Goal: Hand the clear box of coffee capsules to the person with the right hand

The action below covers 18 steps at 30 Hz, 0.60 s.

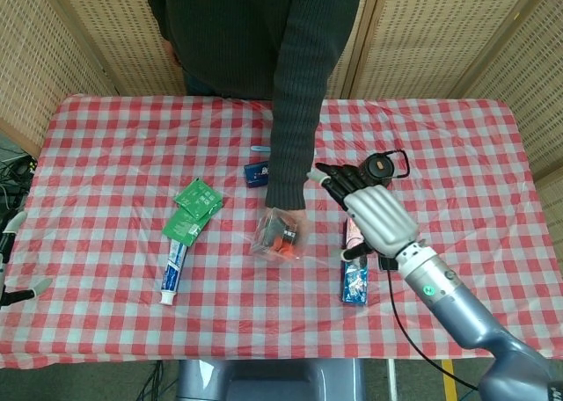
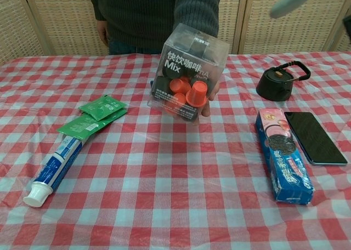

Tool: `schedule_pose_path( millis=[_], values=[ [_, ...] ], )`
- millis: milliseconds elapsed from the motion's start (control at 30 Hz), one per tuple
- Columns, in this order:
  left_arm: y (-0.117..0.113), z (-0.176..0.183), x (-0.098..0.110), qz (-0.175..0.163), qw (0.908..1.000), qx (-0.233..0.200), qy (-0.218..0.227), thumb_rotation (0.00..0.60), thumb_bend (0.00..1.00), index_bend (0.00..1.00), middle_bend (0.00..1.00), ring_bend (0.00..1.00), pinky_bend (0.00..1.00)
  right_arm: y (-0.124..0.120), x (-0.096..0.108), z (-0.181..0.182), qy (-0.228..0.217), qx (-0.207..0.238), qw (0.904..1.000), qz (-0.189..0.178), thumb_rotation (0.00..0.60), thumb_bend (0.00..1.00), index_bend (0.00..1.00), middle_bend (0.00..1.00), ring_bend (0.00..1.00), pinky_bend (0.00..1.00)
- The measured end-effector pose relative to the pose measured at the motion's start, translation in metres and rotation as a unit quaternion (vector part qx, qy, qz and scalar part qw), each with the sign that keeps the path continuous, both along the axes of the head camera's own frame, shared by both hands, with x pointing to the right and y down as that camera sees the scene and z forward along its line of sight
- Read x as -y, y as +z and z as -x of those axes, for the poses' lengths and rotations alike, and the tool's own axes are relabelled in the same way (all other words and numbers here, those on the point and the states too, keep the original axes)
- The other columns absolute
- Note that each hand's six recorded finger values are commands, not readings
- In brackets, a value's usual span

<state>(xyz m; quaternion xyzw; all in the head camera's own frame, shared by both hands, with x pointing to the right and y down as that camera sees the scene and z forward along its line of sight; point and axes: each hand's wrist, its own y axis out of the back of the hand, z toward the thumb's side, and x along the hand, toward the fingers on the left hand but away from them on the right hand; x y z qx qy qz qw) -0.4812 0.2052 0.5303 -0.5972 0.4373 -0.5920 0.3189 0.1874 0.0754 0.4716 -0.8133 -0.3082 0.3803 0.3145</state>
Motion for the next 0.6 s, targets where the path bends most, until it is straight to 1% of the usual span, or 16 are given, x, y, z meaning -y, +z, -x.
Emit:
schedule_pose_path(
  millis=[167, 300, 400, 433, 600],
  values=[
    [-0.008, -0.001, -0.006, -0.010, 0.9999, -0.005, 0.007, 0.600, 0.00, 0.00, 0.00, 0.00, 0.00, 0.006, -0.012, -0.055, 0.019, -0.037, 0.9989, -0.021, 0.600, 0.00, 0.00, 0.00, 0.00, 0.00],
    [-0.016, -0.004, -0.013, -0.022, 0.9996, -0.011, 0.012, 0.600, 0.00, 0.00, 0.00, 0.00, 0.00, 0.021, -0.023, -0.106, 0.022, -0.076, 0.9958, -0.045, 0.600, 0.00, 0.00, 0.00, 0.00, 0.00],
    [-0.021, -0.005, -0.018, -0.028, 0.9994, -0.015, 0.014, 0.600, 0.00, 0.00, 0.00, 0.00, 0.00, 0.037, -0.037, -0.149, 0.041, -0.103, 0.9926, -0.050, 0.600, 0.00, 0.00, 0.00, 0.00, 0.00],
    [-0.021, -0.005, -0.019, -0.029, 0.9994, -0.015, 0.014, 0.600, 0.00, 0.00, 0.00, 0.00, 0.00, 0.045, -0.045, -0.168, 0.049, -0.112, 0.9911, -0.053, 0.600, 0.00, 0.00, 0.00, 0.00, 0.00],
    [-0.022, -0.006, -0.023, -0.030, 0.9993, -0.016, 0.015, 0.600, 0.00, 0.00, 0.00, 0.00, 0.00, 0.065, -0.074, -0.202, 0.065, -0.124, 0.9879, -0.067, 0.600, 0.00, 0.00, 0.00, 0.00, 0.00]
  ],
)
